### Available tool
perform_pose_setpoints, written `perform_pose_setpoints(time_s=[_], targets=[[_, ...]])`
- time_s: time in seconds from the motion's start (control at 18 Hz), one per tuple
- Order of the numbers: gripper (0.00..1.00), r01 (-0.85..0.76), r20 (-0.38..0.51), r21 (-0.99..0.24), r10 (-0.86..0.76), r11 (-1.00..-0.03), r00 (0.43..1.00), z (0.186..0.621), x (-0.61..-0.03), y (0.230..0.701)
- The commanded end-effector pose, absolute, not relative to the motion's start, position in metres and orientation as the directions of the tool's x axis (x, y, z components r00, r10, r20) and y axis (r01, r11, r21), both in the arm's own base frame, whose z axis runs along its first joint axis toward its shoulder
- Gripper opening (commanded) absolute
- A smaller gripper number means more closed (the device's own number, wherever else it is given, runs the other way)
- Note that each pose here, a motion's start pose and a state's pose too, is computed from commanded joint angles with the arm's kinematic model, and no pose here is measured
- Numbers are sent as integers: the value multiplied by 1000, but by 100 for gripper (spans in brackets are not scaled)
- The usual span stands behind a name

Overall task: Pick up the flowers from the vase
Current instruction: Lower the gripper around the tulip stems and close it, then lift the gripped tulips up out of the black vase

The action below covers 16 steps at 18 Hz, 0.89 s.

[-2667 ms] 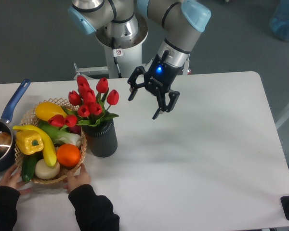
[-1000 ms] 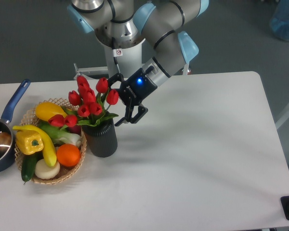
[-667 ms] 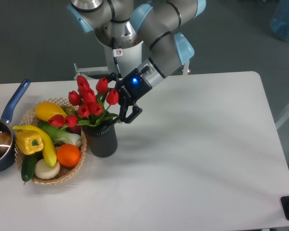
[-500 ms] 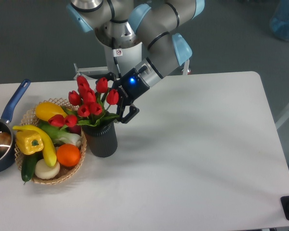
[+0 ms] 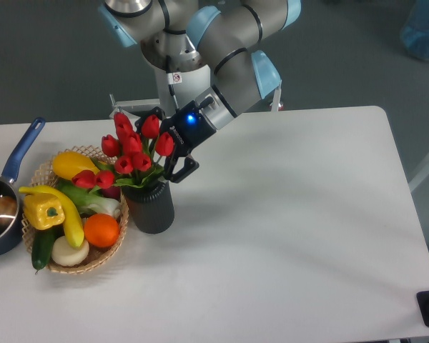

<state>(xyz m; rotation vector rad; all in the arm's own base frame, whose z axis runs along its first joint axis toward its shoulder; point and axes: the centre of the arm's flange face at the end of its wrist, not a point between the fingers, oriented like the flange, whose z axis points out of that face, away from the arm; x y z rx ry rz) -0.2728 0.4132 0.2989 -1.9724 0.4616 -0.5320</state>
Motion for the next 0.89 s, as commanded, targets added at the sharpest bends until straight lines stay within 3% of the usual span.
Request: perform_pose_setpoints(time_s=[0.28, 0.5, 0.89], targets=[[16, -88, 172, -898, -530, -430, 830, 298, -273, 413], [7, -87, 170, -899, -524, -430, 834, 302, -274, 412], [3, -74, 165, -909, -516, -410, 841, 307, -277, 411]])
